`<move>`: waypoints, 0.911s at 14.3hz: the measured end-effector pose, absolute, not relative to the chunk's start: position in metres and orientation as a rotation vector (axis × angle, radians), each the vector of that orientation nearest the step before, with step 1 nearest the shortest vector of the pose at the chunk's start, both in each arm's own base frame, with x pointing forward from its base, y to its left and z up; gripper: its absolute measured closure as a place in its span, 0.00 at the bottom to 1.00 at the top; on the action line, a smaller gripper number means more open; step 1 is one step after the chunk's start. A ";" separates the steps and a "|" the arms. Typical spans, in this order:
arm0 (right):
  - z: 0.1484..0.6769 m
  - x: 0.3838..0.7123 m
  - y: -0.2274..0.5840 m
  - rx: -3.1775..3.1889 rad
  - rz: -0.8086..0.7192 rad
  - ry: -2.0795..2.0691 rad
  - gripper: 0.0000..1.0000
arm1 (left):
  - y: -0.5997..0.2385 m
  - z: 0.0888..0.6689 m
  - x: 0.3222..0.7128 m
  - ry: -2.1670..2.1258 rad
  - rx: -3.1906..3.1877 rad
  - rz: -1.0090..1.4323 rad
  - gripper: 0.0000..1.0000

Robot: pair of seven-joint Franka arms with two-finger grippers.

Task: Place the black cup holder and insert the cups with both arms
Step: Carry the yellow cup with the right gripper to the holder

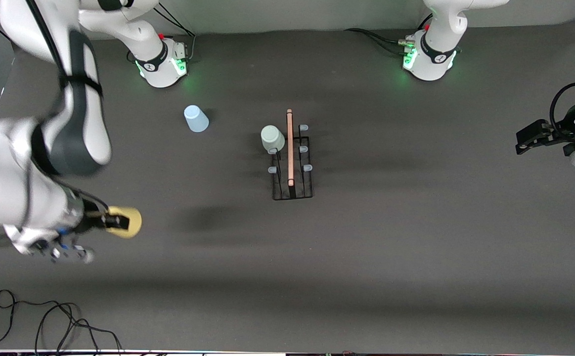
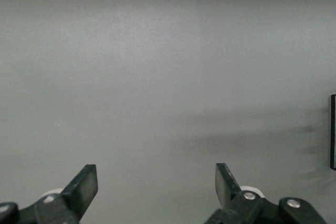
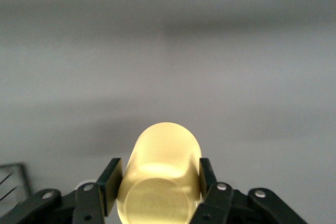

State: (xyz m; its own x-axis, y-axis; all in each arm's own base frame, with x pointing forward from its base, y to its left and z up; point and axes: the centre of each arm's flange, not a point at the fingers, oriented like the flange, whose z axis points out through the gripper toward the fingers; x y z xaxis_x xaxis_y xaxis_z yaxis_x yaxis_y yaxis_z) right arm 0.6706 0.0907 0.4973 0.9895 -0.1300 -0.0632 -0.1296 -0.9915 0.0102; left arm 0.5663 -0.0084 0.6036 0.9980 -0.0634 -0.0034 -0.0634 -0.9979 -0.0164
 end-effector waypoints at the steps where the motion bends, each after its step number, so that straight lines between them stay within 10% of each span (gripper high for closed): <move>1: 0.518 0.657 0.095 3.134 -0.135 -0.285 0.36 | -0.008 0.604 0.566 0.099 -3.124 0.004 0.00; 13: 0.501 0.537 0.395 2.884 -0.069 -1.227 0.36 | -0.007 0.604 0.566 0.096 -3.123 0.002 0.00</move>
